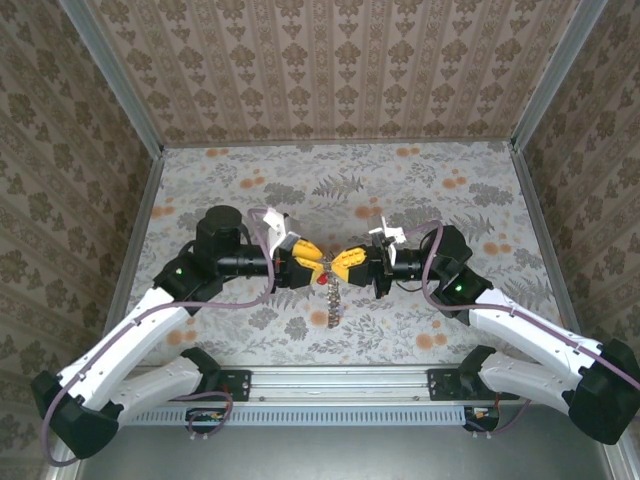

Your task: Put the keys on the keyring

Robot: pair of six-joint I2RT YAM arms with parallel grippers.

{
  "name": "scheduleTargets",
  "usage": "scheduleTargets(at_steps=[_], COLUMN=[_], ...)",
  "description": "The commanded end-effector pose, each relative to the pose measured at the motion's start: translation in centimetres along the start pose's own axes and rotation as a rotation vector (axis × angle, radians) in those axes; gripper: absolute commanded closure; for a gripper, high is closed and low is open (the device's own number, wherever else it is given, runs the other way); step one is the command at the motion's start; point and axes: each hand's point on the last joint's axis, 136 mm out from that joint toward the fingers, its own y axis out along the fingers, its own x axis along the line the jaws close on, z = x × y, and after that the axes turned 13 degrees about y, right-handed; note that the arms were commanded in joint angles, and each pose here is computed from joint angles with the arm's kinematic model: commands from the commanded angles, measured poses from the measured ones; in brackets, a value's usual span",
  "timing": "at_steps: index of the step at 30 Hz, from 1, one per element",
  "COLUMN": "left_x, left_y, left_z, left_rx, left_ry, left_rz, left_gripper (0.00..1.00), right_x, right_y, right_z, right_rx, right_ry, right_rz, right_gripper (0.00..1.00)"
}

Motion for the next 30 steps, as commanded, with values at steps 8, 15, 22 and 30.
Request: scheduleTargets(at_steps=[8,15,22,30], left_x=[-0.5,-1.2,-1.0,-1.2], left_y=[-0.1,0.2,0.7,0.1], left_z=[-1.4,-1.4,-0.8,-1.4], left_rx=[-0.047,-0.048,-0.028,-0.052], left_ry=[0.004,0.008,-0.002,0.017], left_rz=[0.05,0.082,0.088,0.061], left_gripper=[0.61,0.6,0.65,0.75], right_x=[0.4,0.4,0.4,1.1], right_y=[0.4,0.7,1.1,1.2], right_z=[-0.5,-0.6,-1.0,-2.4], right_rx=[-0.008,-0.007,-0.014,-0.063], right_ry=[-0.026,-0.026,-0.024,-0.039], right_rz=[-0.029,-0.034,-0.052,-0.078], right_gripper=[1.0,1.0,1.0,1.0])
